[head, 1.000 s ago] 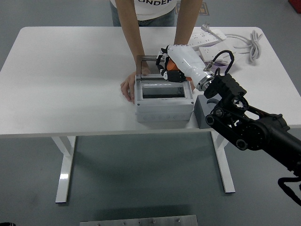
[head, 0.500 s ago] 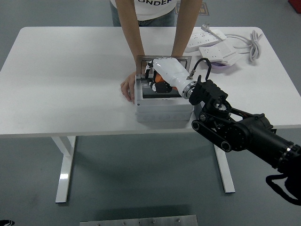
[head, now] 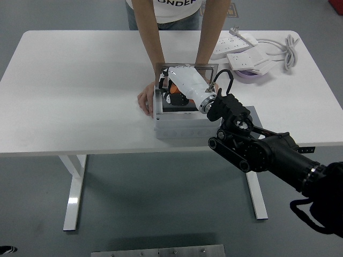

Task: Fetch the battery,place it into the box,close the lid of the box

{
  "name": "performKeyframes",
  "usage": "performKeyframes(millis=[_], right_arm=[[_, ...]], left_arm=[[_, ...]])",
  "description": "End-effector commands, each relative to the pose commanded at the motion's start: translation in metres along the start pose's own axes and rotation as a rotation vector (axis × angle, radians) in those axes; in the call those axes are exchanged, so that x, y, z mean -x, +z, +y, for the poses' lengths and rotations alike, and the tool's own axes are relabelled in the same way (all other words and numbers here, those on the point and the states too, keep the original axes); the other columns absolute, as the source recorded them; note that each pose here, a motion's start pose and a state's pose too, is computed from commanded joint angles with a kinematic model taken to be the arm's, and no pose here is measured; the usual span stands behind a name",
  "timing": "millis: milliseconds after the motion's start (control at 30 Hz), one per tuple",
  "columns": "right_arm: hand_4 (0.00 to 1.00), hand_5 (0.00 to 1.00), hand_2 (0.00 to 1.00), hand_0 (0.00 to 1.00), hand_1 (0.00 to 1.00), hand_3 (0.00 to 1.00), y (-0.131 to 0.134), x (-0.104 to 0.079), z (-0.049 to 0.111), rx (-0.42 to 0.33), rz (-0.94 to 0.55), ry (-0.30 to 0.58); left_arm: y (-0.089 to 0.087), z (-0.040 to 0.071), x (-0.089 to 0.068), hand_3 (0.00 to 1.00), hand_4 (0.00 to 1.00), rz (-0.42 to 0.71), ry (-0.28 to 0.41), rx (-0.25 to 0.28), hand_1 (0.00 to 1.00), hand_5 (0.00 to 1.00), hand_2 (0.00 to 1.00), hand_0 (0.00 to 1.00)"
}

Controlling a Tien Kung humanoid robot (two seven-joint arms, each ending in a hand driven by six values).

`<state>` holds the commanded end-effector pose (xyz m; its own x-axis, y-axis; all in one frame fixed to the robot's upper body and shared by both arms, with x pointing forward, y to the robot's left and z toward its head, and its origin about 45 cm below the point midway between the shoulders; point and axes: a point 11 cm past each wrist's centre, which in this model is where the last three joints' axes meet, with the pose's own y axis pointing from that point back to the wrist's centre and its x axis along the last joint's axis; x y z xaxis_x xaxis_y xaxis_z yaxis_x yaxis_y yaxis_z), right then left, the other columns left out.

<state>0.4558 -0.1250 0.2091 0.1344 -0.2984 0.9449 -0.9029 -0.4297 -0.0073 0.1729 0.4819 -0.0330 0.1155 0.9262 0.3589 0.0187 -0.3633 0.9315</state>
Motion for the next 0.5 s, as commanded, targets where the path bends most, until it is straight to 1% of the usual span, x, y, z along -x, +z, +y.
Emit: performKeyframes(millis=[200,500], right_arm=[[0.185,0.002,0.268,0.189,0.244,0.339,0.0088,-0.0017,0.0016,0.014,-0.011,0.026],[0.187,0.002,0.268,0.189,0.244,0.339,0.0079,0.0031,0.0028,0.018,-0.039,0.041]], left_arm=[[0.0005,0.0003,-0.0001,0.784,0.842,-0.001,0.001,0.000,0.902,0.491,0.845,0.854],[0.0003,0.0006,0.0003,0.785,0.843,-0.002,-0.004,-0.006,0.902,0.491,0.845,0.854]])
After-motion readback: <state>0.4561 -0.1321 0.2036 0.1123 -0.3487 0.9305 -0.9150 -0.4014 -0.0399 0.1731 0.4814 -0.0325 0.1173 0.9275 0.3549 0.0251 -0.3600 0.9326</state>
